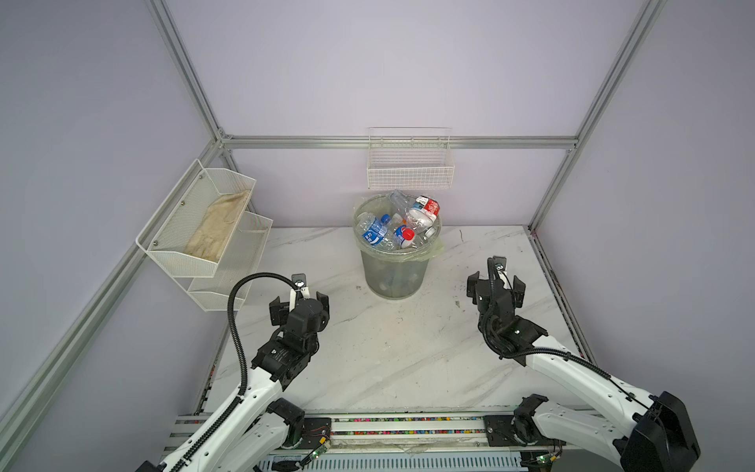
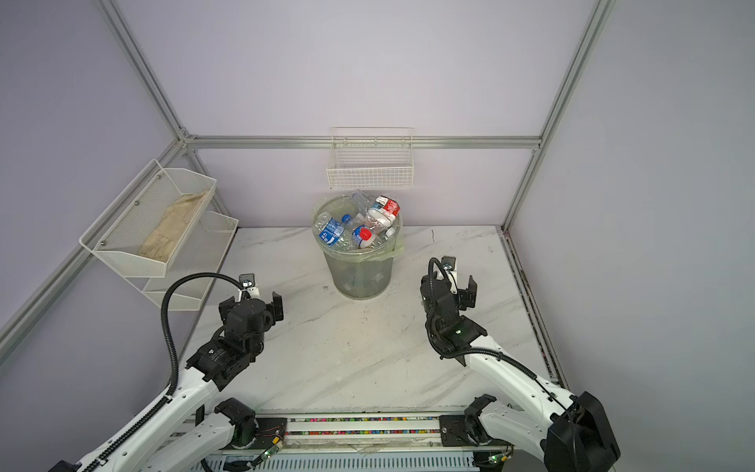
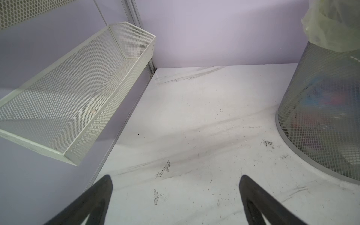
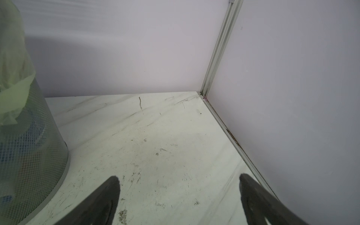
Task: Throw the plastic bottles in the bin
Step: Reset both arms
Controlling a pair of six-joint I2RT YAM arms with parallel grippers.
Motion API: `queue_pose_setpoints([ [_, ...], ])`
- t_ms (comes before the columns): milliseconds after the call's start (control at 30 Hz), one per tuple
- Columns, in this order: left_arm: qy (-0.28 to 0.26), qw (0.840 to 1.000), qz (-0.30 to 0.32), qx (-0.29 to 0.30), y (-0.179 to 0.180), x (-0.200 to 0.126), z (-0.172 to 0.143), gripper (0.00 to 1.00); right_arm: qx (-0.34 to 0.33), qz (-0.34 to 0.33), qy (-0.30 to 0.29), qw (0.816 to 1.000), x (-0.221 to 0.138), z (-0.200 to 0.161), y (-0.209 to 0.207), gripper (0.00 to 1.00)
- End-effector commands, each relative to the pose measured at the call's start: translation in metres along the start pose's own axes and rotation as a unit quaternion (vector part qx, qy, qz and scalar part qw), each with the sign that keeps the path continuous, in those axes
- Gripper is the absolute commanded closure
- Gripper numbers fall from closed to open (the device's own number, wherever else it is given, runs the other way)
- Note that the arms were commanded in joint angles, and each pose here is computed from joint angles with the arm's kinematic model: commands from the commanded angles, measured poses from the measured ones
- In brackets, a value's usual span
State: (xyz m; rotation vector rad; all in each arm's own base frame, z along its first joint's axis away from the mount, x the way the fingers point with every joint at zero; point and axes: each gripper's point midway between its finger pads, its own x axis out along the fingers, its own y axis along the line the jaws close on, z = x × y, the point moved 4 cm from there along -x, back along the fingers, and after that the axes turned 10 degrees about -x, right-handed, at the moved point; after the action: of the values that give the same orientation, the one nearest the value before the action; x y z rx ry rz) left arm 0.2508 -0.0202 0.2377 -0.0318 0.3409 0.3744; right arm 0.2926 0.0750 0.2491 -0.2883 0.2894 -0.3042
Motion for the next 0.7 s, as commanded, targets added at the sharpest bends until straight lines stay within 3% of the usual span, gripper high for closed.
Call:
queue_pose_setpoints([
  [0,-0.004,1.0,0.02,0.004,0.005,0.006,-0.011,0.0,0.029,-0.014,-0.014,0.999,-0.004,0.003,-0.008,0.03],
  [667,0.01,0.999,0.047,0.0,0.011,0.015,-0.042,0.0,0.043,-0.01,-0.003,0.999,-0.002,-0.031,-0.004,0.03],
])
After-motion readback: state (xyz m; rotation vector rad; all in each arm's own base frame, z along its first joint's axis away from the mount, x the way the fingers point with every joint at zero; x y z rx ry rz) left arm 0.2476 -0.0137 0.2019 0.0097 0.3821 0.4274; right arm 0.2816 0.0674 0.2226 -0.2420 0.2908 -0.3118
